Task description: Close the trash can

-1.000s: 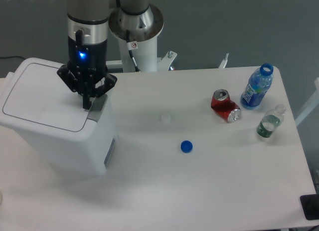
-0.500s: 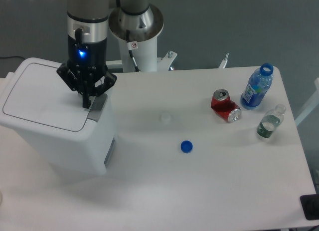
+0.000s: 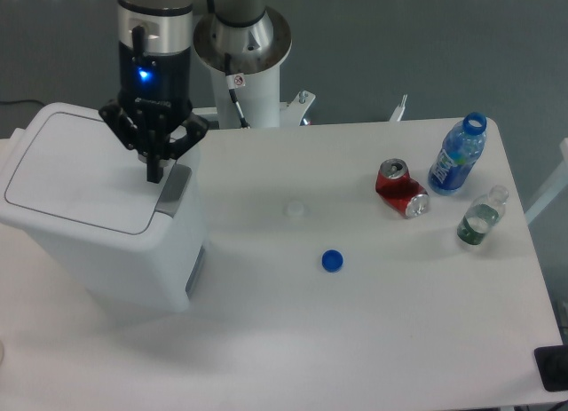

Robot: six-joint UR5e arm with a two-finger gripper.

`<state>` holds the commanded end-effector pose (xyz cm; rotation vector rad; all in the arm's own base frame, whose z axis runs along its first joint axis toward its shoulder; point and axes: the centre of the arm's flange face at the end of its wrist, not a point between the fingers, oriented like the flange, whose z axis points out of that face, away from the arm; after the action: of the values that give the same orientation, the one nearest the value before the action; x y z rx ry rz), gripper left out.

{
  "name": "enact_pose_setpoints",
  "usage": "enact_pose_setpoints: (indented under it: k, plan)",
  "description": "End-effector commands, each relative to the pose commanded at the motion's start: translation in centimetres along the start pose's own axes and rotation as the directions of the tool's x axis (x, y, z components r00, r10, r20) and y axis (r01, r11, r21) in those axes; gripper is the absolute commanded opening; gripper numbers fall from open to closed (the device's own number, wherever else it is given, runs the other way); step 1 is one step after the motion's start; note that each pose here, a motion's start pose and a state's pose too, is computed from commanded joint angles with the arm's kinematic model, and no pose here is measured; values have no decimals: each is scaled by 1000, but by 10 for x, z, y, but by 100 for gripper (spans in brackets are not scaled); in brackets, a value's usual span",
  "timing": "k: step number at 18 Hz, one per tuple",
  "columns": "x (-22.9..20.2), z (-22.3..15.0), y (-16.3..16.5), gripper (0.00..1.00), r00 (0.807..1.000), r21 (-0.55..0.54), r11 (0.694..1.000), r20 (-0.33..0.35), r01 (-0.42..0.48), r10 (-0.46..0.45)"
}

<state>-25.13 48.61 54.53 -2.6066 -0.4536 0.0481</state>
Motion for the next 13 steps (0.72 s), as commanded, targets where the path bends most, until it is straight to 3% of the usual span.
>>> enact_pose_setpoints:
  k: [2,3,4,8,11,13]
  plan:
    - [-32,-6,3,70,999,11,999,19,47,-47]
    - [-51,-8,6,92,997,13,998,35,64,-64]
    - [-68,-9,10,100,996,12,997,50,78,-78]
    - [-136,-10,27,100,987,-1,992,103,125,-124]
    - [-192,18,43,100,992,-64,995,110,73,-66]
    - [-223,28,57,100,989,-128,991,149,27,-7]
